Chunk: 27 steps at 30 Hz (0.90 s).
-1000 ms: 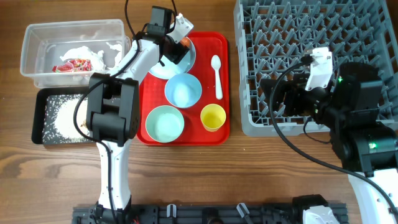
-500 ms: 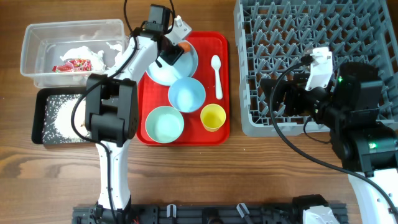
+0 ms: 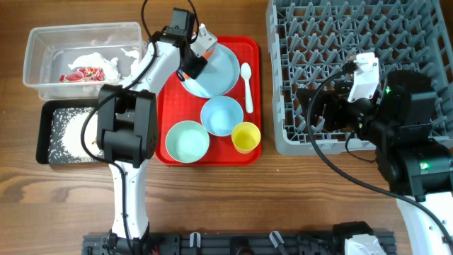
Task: Sort waste into correct bins and load items into the dishwasher rack
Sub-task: 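Carry the carrot left and drop it onto the black tray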
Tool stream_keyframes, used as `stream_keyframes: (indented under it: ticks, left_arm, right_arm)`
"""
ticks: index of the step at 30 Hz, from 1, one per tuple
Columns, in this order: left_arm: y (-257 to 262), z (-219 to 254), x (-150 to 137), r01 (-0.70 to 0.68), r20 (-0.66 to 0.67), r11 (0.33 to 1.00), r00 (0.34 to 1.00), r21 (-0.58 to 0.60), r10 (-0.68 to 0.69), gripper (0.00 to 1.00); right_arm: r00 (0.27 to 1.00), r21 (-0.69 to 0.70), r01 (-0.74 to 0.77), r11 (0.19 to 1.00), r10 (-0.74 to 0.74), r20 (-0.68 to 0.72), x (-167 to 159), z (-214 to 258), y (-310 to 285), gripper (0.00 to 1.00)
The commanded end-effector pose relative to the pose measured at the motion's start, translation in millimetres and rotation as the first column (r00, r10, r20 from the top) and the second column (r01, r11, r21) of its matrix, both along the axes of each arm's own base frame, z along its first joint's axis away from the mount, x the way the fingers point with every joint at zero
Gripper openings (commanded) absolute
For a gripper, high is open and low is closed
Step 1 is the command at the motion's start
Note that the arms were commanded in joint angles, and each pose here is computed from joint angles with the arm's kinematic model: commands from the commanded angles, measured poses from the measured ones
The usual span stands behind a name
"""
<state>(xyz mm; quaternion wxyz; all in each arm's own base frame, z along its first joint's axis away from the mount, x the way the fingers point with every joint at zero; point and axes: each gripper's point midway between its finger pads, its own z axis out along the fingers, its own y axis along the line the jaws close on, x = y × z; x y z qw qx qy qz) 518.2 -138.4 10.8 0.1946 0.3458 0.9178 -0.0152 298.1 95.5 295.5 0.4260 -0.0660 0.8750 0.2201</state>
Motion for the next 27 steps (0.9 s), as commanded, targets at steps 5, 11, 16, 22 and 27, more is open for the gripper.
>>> stream_keyframes:
  ticks: [5, 11, 16, 22, 27]
  left_arm:
    - [9, 72, 11, -0.199, 0.099, 0.979, 0.974, -0.047, 0.203, 0.04]
    - [22, 207, -42, -0.356, 0.145, 0.912, 0.911, -0.203, 0.387, 0.04]
    - [63, 266, -135, -0.574, 0.072, 0.799, 0.802, -0.178, 0.593, 0.04]
    - [160, 283, -224, -0.925, 0.140, 0.379, 0.374, -0.015, 0.917, 0.04]
    - [200, 264, -244, -0.986, 0.113, 0.166, 0.167, 0.024, 0.979, 0.04]
  right_arm:
    - [0.999, 0.000, -0.019, 1.000, 0.018, 0.045, 2, 13, 1, 1.00]
    - [0.999, 0.000, -0.019, 1.000, 0.019, 0.045, 2, 13, 1, 1.00]
    - [0.999, 0.000, -0.018, 1.000, 0.018, 0.045, 2, 13, 1, 1.00]
    - [0.999, 0.000, -0.018, 1.000, 0.018, 0.043, 1, 13, 1, 1.00]
    - [1.000, 0.018, -0.005, 1.000, 0.004, 0.023, 3, 11, 1, 1.00]
